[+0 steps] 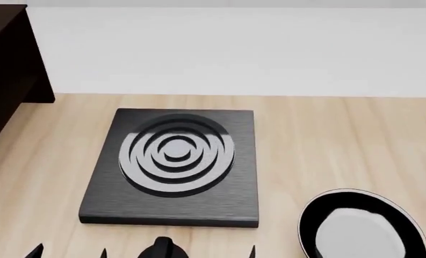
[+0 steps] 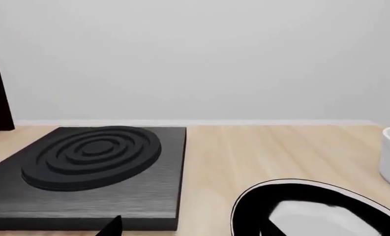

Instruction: Put the frying pan on the cabinet shelf.

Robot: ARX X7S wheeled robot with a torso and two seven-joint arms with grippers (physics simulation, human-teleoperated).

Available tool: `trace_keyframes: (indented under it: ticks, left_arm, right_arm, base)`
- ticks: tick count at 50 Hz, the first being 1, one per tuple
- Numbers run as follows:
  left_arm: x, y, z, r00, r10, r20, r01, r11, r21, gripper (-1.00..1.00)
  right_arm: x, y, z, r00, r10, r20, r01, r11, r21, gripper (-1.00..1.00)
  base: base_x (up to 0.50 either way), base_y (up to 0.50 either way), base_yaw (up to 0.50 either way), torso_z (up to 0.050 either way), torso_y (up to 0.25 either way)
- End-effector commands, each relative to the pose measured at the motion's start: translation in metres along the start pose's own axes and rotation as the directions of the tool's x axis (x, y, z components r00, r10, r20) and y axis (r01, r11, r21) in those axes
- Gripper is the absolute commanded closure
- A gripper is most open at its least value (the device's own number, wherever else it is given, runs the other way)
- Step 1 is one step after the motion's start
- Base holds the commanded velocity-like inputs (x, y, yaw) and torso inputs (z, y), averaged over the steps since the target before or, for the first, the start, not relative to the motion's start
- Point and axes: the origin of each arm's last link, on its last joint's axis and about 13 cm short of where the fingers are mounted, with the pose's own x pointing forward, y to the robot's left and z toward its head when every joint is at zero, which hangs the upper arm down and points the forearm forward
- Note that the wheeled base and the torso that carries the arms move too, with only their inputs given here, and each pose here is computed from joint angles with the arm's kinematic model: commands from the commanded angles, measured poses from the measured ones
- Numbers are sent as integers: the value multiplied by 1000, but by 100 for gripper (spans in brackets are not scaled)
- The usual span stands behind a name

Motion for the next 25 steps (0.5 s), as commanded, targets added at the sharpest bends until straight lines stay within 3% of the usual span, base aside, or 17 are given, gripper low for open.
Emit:
trace_keyframes:
  ticks: [1,14,18,25]
  left_arm:
    - [0,0,1,1000,-1,-1,1,1000,-18,-100]
    - [-3,1,9,1000,1,-7,-2,998,-67,-100]
    - [-6,2,25,1000,7,16,-6,998,-64,-100]
    - [-11,2,57,999,-23,41,24,999,-39,-100]
  right_arm:
    - [0,0,1,1000,0,3,0,1000,4,-100]
    - [-1,1,22,1000,8,24,-8,1000,2,-100]
    - [-3,-1,42,999,-17,35,16,1000,20,-100]
    - [-7,-8,81,997,-21,70,24,999,-44,-100]
  base:
    - [0,0,0,0,0]
    - [0,0,0,0,0]
    - [0,0,0,0,0]
    - [0,0,0,0,2]
